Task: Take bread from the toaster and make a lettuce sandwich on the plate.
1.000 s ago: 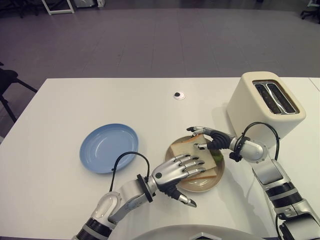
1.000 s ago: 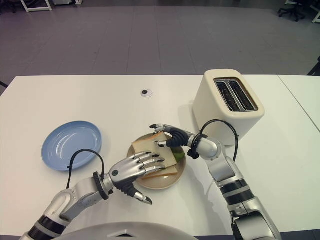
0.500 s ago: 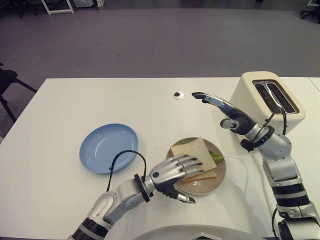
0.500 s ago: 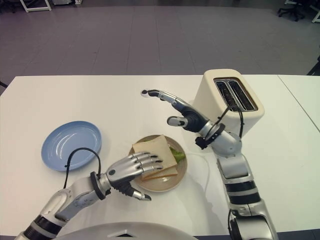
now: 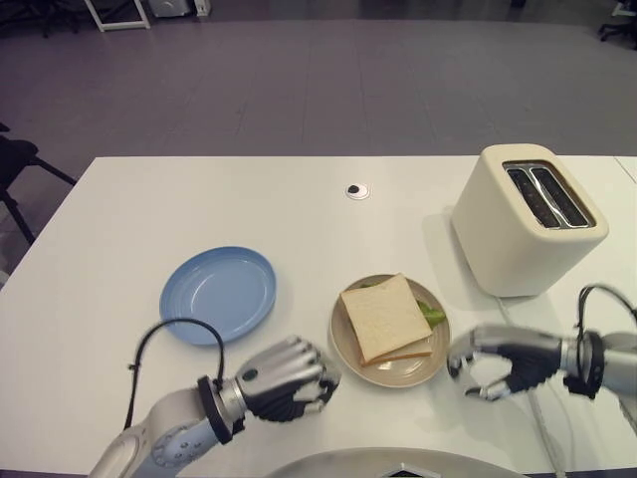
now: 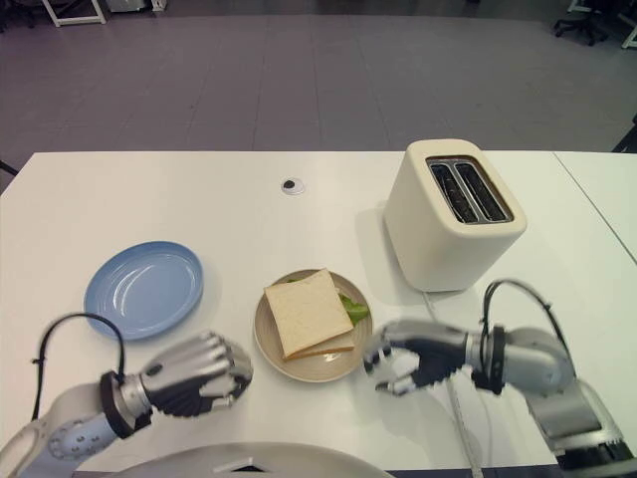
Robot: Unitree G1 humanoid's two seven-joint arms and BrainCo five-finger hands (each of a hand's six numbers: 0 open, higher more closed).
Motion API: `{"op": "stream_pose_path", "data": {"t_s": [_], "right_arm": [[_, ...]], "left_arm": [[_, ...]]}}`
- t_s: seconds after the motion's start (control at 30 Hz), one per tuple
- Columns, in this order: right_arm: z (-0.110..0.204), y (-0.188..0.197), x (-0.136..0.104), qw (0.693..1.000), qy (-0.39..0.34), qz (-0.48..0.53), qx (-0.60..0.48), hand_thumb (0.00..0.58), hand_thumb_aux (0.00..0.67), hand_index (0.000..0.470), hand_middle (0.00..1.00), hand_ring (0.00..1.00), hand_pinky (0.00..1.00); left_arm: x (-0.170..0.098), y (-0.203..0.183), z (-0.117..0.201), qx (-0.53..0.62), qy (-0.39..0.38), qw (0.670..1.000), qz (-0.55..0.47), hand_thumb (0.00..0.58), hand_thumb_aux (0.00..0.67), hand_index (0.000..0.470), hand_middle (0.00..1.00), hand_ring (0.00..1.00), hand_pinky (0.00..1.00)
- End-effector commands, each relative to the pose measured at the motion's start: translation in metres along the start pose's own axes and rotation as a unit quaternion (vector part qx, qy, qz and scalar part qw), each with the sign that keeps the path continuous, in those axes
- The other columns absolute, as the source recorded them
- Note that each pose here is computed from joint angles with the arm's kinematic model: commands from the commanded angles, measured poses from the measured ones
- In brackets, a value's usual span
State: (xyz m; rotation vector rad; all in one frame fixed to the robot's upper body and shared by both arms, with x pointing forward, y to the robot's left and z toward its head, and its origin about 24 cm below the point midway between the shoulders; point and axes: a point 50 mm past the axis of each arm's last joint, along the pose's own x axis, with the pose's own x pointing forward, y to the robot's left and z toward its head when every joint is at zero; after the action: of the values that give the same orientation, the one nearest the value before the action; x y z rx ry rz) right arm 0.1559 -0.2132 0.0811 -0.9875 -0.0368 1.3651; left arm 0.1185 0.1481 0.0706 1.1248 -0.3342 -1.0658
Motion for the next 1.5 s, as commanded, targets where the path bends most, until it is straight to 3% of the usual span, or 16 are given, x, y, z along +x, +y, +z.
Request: {"op": "stream_pose_path", "data": {"t_s": [0.03,0.27,0.77,0.87,0.97,1.0,1.03,1.07,1.13,1.17,1.2,1.23,1.27,1.3,1.33,1.5], "right_arm": [[-0.003,0.017,0.009,0.998,0.024,0.059,-0.019,0.58,0.67,0.47,1.0,1.0,1.0],[-0.034,0.036,0.039,0.991,0.106,0.064,-0.054,0.58,0.67,0.47,0.99,0.99,0.99],[-0.074,-0.027,0.131,0.985,0.11,-0.129,-0.033,0.58,0.67,0.47,0.96,0.96,0.96],[-0.073,-0.037,0.135,0.981,0.099,-0.161,-0.044,0.58,0.67,0.47,0.95,0.95,0.95],[-0.072,-0.04,0.129,0.977,0.086,-0.188,-0.056,0.58,0.67,0.47,0.83,0.83,0.83],[-0.07,-0.042,0.124,0.974,0.079,-0.203,-0.06,0.574,0.604,0.424,0.83,0.83,0.83],[-0.067,-0.047,0.117,0.97,0.068,-0.226,-0.066,0.516,0.447,0.313,0.83,0.83,0.83],[-0.06,-0.052,0.107,0.962,0.045,-0.256,-0.077,0.0,0.0,0.0,0.62,0.62,0.62],[-0.043,-0.055,0.084,0.947,-0.015,-0.304,-0.1,0.0,0.0,0.0,0.0,0.0,0.0],[-0.033,-0.05,0.074,0.943,-0.049,-0.314,-0.101,0.0,0.0,0.0,0.0,0.0,0.0],[-0.022,-0.042,0.065,0.94,-0.089,-0.317,-0.089,0.0,0.0,0.0,0.0,0.0,0.0],[-0.01,-0.037,0.059,0.934,-0.128,-0.328,-0.062,0.0,0.0,0.0,0.0,0.0,0.0],[0.0,-0.035,0.056,0.926,-0.159,-0.34,-0.037,0.0,0.0,0.0,0.0,0.0,0.0],[0.006,-0.036,0.054,0.918,-0.182,-0.351,-0.015,0.0,0.0,0.0,0.0,0.0,0.0],[0.01,-0.041,0.056,0.905,-0.202,-0.374,0.02,0.0,0.0,0.0,0.0,0.0,0.0],[0.002,-0.057,0.057,0.848,-0.233,-0.455,0.145,0.0,0.0,0.0,0.0,0.0,0.0]], "left_arm": [[0.008,-0.025,-0.002,-0.003,0.011,0.996,-0.089,0.58,0.67,0.47,1.0,1.0,1.0],[0.039,-0.041,-0.018,0.035,0.034,0.989,-0.136,0.58,0.67,0.47,1.0,1.0,1.0],[0.086,0.005,-0.099,0.072,0.155,0.985,-0.005,0.58,0.67,0.47,1.0,1.0,1.0],[0.085,0.007,-0.107,0.076,0.159,0.984,0.016,0.58,0.67,0.47,1.0,1.0,1.0],[0.082,0.013,-0.108,0.088,0.151,0.983,0.048,0.58,0.67,0.47,1.0,1.0,1.0],[0.079,0.016,-0.105,0.09,0.145,0.983,0.062,0.58,0.67,0.47,1.0,1.0,1.0],[0.074,0.019,-0.099,0.09,0.135,0.984,0.075,0.58,0.67,0.47,1.0,1.0,1.0],[0.068,0.022,-0.087,0.092,0.113,0.985,0.095,0.58,0.67,0.47,1.0,1.0,1.0],[0.05,0.031,-0.052,0.085,0.056,0.983,0.151,0.58,0.67,0.47,1.0,1.0,1.0],[0.042,0.034,-0.034,0.058,0.023,0.98,0.187,0.58,0.67,0.47,1.0,1.0,1.0],[0.034,0.037,-0.017,0.012,-0.009,0.974,0.228,0.571,0.589,0.413,0.85,0.85,0.85],[0.025,0.04,-0.006,-0.039,-0.034,0.961,0.271,0.553,0.525,0.369,0.22,0.22,0.22],[0.018,0.042,0.0,-0.09,-0.051,0.945,0.311,0.505,0.428,0.3,0.0,0.0,0.0],[0.012,0.043,0.002,-0.131,-0.062,0.929,0.341,0.36,0.257,0.181,0.0,0.0,0.0],[0.007,0.044,-0.003,-0.166,-0.062,0.913,0.367,0.023,0.013,0.009,0.0,0.0,0.0],[0.005,0.045,-0.03,-0.284,-0.064,0.86,0.42,0.0,0.0,0.0,0.0,0.0,0.0]]}}
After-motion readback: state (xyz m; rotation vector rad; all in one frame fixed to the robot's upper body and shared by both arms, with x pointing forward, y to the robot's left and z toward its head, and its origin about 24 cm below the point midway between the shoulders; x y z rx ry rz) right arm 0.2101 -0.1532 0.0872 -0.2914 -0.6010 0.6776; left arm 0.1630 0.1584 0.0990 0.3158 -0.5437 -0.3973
